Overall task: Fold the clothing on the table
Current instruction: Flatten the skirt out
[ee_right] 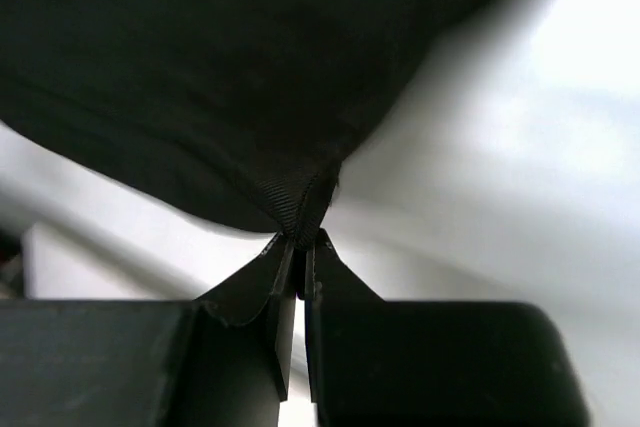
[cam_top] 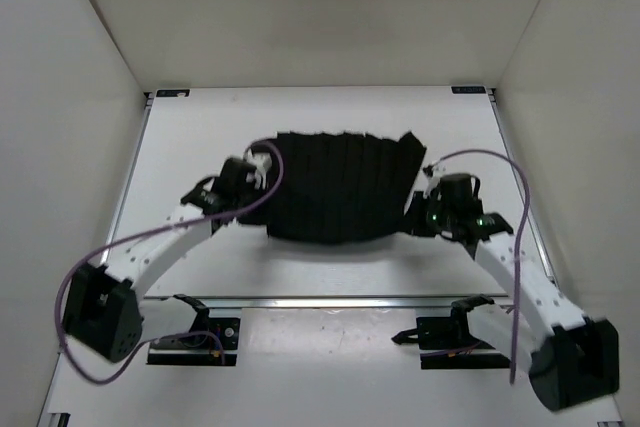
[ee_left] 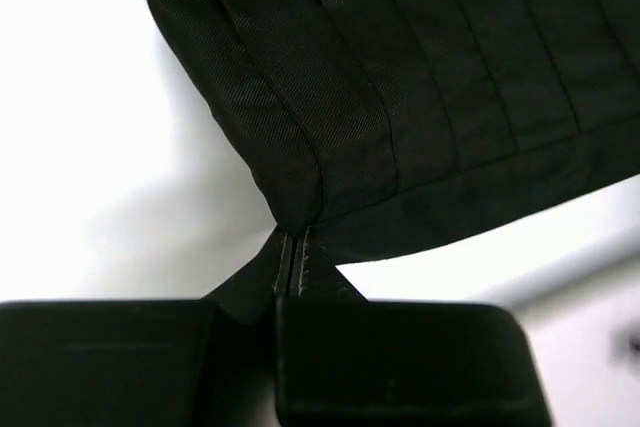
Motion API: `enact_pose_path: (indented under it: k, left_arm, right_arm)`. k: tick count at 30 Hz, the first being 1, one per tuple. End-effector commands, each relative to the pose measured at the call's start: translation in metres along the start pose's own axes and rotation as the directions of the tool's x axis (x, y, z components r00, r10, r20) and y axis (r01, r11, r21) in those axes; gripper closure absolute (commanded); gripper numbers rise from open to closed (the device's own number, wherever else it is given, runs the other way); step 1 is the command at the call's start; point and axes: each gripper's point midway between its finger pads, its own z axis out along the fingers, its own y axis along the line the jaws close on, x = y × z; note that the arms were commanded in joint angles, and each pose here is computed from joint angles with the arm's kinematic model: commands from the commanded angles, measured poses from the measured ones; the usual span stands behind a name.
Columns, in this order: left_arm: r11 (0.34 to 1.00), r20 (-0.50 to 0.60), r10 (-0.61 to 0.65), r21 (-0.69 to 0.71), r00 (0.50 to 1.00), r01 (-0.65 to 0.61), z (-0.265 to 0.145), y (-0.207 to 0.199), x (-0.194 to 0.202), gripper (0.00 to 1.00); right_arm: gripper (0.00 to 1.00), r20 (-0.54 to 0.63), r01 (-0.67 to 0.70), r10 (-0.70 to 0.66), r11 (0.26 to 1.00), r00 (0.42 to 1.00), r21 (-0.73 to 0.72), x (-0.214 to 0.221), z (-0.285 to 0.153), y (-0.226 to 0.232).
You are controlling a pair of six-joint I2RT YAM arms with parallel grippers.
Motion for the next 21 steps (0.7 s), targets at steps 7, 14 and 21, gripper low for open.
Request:
enact_pose_path:
  k: [7,14,21]
  left_arm:
    - [0.967,-0.039,-0.229,0.101,0.973,0.232,-0.065,0.000,0.073,1.00]
    - [0.990,0.062,-0.133,0.053,0.989,0.129,-0.029,0.002,-0.018,1.00]
    - [1.000,0.282,0.012,-0.013,0.959,-0.008,0.002,-0.006,-0.195,1.00]
  right_arm:
    - [1.00,0.036,-0.191,0.204,0.956,0.978,-0.223,0.043,-0.041,0.042]
    - [0.99,0.113,-0.126,0.140,0.984,0.984,-0.122,-0.032,-0.009,0.015]
    - [1.00,0.206,0.012,0.003,0.997,0.979,-0.072,-0.169,0.010,-0.001]
